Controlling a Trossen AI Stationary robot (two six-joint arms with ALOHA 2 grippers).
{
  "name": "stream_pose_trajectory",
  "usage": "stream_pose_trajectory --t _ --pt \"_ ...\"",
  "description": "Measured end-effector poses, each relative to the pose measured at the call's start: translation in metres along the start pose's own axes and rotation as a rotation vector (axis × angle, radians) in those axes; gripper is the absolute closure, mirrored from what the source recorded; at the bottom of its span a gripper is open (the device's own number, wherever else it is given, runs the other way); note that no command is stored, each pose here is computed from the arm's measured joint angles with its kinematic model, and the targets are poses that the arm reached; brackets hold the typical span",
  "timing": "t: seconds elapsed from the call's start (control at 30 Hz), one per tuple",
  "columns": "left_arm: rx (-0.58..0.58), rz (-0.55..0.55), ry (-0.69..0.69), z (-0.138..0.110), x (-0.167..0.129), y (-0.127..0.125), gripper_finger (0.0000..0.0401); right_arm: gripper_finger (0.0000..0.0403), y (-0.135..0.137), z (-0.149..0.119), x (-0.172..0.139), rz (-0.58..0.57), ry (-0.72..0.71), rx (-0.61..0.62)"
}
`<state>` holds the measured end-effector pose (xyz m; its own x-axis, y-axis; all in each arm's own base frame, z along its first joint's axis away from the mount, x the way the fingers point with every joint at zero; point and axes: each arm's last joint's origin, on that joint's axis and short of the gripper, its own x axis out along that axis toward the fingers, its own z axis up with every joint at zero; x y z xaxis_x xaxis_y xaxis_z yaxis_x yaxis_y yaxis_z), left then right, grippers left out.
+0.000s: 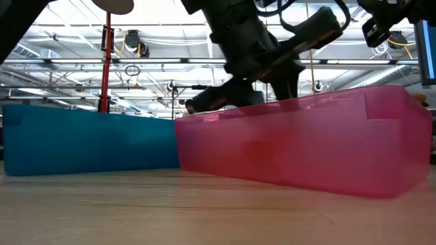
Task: Pick and place Stapler, Stapler remover, tape
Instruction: Put the red tape into the red bin, then put the orange tape into the red bin
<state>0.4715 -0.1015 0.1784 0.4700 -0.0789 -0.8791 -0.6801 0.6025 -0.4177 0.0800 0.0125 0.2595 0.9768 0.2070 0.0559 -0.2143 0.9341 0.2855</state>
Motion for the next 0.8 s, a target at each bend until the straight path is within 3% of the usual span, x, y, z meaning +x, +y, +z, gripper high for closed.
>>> stream_pose_trajectory --t 0.13,0.27,0.4,0.53,0.67,0.8 --pt "0.0 -0.019 -0.006 0.001 0.0 -0.002 0.0246 0.0236 0.0 0.0 0.0 0.0 0.001 0.0" --pt "-0.006 -0.043 0.027 0.003 -0.003 -0.002 0.0209 0.0236 0.0 0.0 0.0 0.0 0.001 0.0" --pt "-0.021 -0.108 0.102 0.01 -0.019 -0.003 0.02 0.0236 0.0 0.0 0.0 0.0 0.001 0.0" --pt "-0.02 -0.201 0.139 0.009 -0.056 -0.012 0.0214 0.0236 0.0 0.0 0.0 0.0 0.001 0.001" --pt "0.007 -0.268 0.181 -0.021 -0.1 -0.03 0.0237 0.0236 0.0 0.0 0.0 0.0 0.002 0.006" --pt "-0.001 -0.187 0.206 -0.072 -0.124 -0.039 0.0258 0.0236 0.0 -0.001 0.0 -0.001 0.007 0.007"
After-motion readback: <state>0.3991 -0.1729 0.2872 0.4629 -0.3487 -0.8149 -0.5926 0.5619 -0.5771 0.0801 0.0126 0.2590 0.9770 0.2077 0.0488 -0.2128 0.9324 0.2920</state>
